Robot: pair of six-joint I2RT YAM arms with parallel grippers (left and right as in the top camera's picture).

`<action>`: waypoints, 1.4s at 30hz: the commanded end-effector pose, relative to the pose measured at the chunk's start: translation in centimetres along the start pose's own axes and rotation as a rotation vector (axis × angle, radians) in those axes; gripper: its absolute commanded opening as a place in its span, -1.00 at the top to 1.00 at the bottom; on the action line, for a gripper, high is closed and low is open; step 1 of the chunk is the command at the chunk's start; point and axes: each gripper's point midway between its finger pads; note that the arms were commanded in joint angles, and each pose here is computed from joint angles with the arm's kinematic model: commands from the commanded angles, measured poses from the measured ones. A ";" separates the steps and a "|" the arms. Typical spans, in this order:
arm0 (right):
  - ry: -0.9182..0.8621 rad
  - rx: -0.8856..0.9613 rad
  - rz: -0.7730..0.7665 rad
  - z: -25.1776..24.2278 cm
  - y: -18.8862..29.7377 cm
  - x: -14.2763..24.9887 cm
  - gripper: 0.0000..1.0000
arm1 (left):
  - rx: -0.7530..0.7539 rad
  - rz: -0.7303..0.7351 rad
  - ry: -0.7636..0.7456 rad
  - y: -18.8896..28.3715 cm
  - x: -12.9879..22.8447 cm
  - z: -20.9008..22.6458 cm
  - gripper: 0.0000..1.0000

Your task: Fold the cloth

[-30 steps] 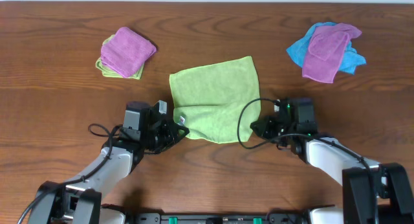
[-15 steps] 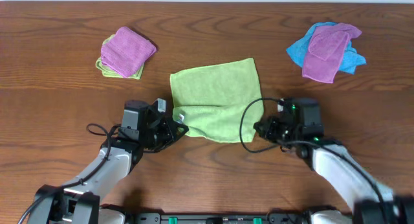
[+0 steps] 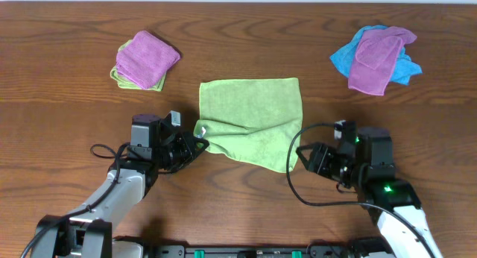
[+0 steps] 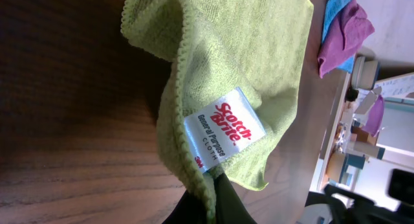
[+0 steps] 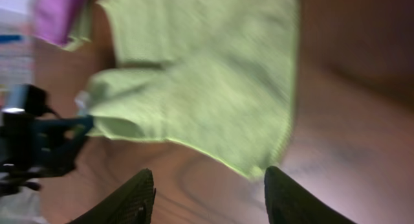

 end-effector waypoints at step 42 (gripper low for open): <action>-0.127 0.177 0.213 -6.7 -9.5 1.8 -0.10 | 0.048 0.004 -0.012 0.4 -0.5 -1.4 0.89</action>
Point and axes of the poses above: each gripper's point midway between its finger pads, its own y axis back along the fingers, its own z axis along the line the jaws close on, x = y × z, and after that the axes turned 8 degrees about -y, right-handed
